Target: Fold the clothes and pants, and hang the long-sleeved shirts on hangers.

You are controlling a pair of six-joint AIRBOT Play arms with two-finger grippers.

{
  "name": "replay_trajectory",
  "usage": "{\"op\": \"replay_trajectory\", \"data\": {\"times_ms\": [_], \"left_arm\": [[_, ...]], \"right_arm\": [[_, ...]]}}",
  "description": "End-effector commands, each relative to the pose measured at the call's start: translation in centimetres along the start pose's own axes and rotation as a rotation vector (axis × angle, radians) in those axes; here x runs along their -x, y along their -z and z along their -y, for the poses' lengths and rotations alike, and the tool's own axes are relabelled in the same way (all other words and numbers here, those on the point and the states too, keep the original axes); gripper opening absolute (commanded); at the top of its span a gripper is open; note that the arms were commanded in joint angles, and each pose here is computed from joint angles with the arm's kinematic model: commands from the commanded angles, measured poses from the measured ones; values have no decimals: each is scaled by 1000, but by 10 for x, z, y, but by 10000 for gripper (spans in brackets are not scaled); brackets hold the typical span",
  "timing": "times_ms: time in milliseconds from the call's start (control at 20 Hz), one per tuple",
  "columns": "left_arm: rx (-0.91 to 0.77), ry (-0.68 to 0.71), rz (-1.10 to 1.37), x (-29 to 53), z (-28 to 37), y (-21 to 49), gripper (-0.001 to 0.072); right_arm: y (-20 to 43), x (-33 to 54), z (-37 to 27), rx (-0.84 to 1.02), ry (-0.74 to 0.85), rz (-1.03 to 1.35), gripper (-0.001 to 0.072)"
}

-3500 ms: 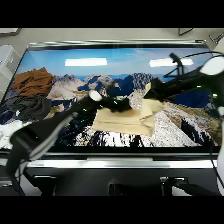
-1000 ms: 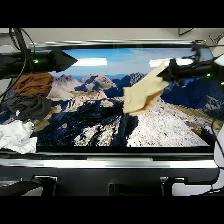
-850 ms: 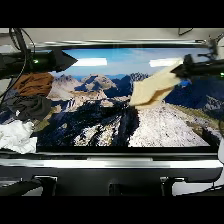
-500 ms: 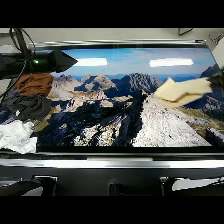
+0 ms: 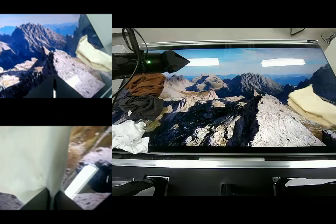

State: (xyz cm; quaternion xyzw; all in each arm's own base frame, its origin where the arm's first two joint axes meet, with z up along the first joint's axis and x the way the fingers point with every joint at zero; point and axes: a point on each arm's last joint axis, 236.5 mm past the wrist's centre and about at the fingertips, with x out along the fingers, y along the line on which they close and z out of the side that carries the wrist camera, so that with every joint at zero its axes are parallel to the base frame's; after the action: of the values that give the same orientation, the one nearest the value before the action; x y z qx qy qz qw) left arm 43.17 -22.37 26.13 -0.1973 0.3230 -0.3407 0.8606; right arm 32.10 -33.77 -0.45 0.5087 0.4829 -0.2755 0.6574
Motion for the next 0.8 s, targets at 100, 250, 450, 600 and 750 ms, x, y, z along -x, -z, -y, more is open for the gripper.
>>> {"op": "replay_trajectory", "data": {"times_ms": [100, 250, 450, 600, 750], "left_arm": [[8, 0, 0, 0, 0, 0, 19], [7, 1, -10, 0, 0, 2, 19], [9, 2, -25, -1, 0, 6, 19], [9, 2, -25, -1, -1, 6, 19], [7, 1, -26, -2, -1, 7, 19]], "right_arm": [[49, -10, 102, -106, 245, -92, 35], [72, 0, 122, -155, 286, -52, 35], [110, 2, 147, -174, 362, -50, 36], [131, -1, 150, -187, 364, -58, 36], [137, 4, 149, -186, 364, -58, 36]]}}
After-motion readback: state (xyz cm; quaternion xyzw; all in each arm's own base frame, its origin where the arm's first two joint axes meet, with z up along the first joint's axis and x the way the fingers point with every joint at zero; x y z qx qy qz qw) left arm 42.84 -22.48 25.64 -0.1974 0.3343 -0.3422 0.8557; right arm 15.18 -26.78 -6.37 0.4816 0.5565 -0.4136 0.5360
